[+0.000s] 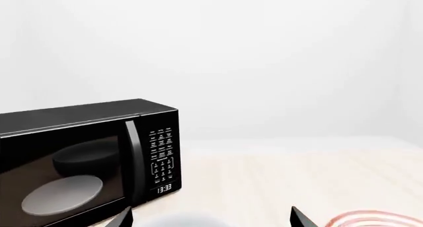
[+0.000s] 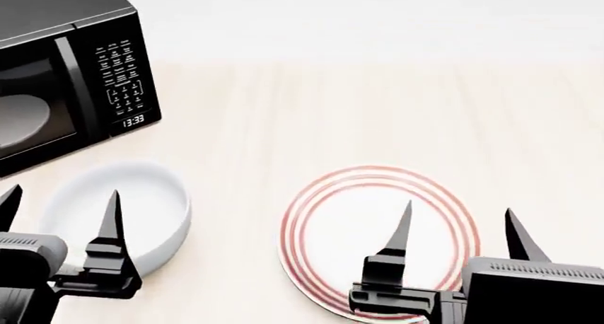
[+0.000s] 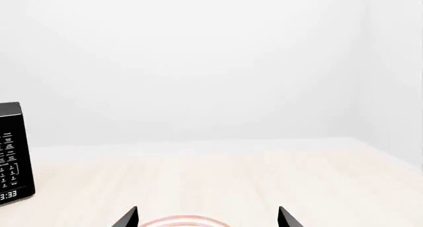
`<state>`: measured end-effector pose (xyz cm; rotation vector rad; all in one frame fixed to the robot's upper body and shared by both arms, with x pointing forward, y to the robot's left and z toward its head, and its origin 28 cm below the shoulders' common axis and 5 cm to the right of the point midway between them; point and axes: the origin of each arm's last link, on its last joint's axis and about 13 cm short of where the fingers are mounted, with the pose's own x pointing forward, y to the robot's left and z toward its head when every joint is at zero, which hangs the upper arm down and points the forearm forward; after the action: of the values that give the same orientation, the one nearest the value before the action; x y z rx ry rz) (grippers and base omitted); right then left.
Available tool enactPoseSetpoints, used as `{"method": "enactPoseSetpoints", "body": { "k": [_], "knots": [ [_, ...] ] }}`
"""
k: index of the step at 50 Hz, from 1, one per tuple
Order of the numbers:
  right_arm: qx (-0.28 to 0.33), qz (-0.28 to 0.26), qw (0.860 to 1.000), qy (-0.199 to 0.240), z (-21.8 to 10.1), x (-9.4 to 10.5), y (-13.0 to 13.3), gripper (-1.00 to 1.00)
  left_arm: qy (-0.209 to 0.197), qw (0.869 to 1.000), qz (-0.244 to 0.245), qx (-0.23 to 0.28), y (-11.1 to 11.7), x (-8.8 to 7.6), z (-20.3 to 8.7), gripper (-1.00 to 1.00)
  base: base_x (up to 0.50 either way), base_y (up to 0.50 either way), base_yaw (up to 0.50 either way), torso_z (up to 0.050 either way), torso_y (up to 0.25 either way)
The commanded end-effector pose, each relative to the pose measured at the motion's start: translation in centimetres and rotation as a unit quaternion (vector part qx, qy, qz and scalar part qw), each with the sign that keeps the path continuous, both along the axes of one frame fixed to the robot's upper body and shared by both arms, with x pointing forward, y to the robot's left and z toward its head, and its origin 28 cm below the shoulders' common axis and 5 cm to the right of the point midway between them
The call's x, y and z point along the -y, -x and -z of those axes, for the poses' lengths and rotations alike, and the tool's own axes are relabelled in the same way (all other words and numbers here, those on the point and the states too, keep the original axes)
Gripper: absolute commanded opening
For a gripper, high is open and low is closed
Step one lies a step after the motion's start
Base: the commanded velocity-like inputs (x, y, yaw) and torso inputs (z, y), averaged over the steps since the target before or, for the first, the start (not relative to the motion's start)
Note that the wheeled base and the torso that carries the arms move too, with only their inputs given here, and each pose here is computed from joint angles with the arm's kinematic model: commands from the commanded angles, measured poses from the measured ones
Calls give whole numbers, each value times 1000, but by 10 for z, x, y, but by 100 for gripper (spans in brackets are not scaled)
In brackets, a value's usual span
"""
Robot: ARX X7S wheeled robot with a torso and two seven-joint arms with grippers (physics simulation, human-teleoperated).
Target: Put the white bowl to the right of the plate.
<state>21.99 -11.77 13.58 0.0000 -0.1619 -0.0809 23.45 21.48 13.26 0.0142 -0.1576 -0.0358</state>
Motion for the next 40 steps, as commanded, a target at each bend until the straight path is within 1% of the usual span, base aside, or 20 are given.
{"method": "enactPoseSetpoints", "body": {
  "k": [1, 5, 12, 14, 15, 17, 20, 23, 26, 27, 28, 29, 31, 33, 35, 37, 38, 39, 40],
  "knots": [
    [11, 10, 1000, 13, -3, 1, 0, 100, 1, 1000, 1, 4, 0, 0, -2, 100, 500, 168, 0, 0, 0],
    [15, 16, 1000, 18, -5, 0, 1, 100, 1, 1000, 1, 6, 1, 0, -3, 100, 500, 277, 0, 0, 0],
    [16, 14, 1000, 14, -6, 0, 1, 100, 2, 1000, 1, 7, 1, 0, -2, 100, 500, 311, 0, 0, 2],
    [15, 12, 1000, 10, -6, 0, 1, 100, 2, 1000, 1, 7, 1, 0, -2, 100, 500, 314, 0, 0, 0],
    [16, 4, 1000, 1, -6, 1, 2, 100, 2, 1000, 1, 7, 1, 1, -2, 100, 500, 246, 0, 0, 0],
    [5, -6, 1000, -9, -6, 1, 1, 100, 1, 1000, 1, 7, 1, 1, -2, 100, 500, 10, 0, 0, 0],
    [4, -7, 1000, -2, -5, 1, 1, 100, 1, 1000, 0, 7, 1, 1, -2, 100, 500, -135, 0, 0, 0],
    [-3, -7, 1000, -4, -4, 1, -1, 100, 1, 1000, 0, 6, 1, 0, -1, 100, 500, -202, 0, 0, 0],
    [-19, 4, 1000, 8, -1, 0, -5, 100, 2, 1000, -2, 4, 0, 0, 0, 100, 477, -198, 0, 0, 0],
    [-28, 14, 999, 11, -1, 0, -7, 100, 3, 1000, -3, 4, 0, -1, 0, 100, 0, 0, 0, 0, 0],
    [-24, 10, 1000, 9, -2, -1, -7, 100, 3, 1000, -4, 3, 0, -2, 0, 100, 0, 0, 0, 0, 0],
    [-49, 30, 998, -7, -3, -1, -9, 100, 4, 1000, -8, 3, 0, -3, 0, 100, 0, 0, 0, 0, 0],
    [-85, 55, 995, 5, -2, -3, -12, 100, 2, 1000, -12, 2, 0, -4, -1, 100, 0, 0, 0, 0, 0],
    [-92, 79, 992, 15, -4, -4, -14, 100, 1, 1000, -20, 1, 0, -5, -1, 100, 0, 0, 0, 0, 0],
    [-77, 65, 995, 21, -9, -6, -11, 100, -4, 999, -34, 0, 2, -8, -2, 100, 0, 0, 0, 0, 0],
    [-72, 47, 996, 22, -15, -7, -8, 100, 2, 999, -52, -7, 3, -10, -3, 100, 0, 0, 0, 0, 0],
    [-76, 24, 997, 16, -20, -8, -7, 100, 3, 998, -58, -7, 6, -12, -6, 100, 0, 0, 0, 0, 0],
    [-80, 15, 997, 12, -21, -9, -7, 100, 2, 998, -61, -7, 7, -13, -8, 100, 0, 0, 0, 0, 0],
    [-94, -15, 995, 19, -24, -10, -6, 100, -7, 999, -53, -1, 11, -14, -10, 100, 0, 0, 0, 0, 0]
  ]
}}
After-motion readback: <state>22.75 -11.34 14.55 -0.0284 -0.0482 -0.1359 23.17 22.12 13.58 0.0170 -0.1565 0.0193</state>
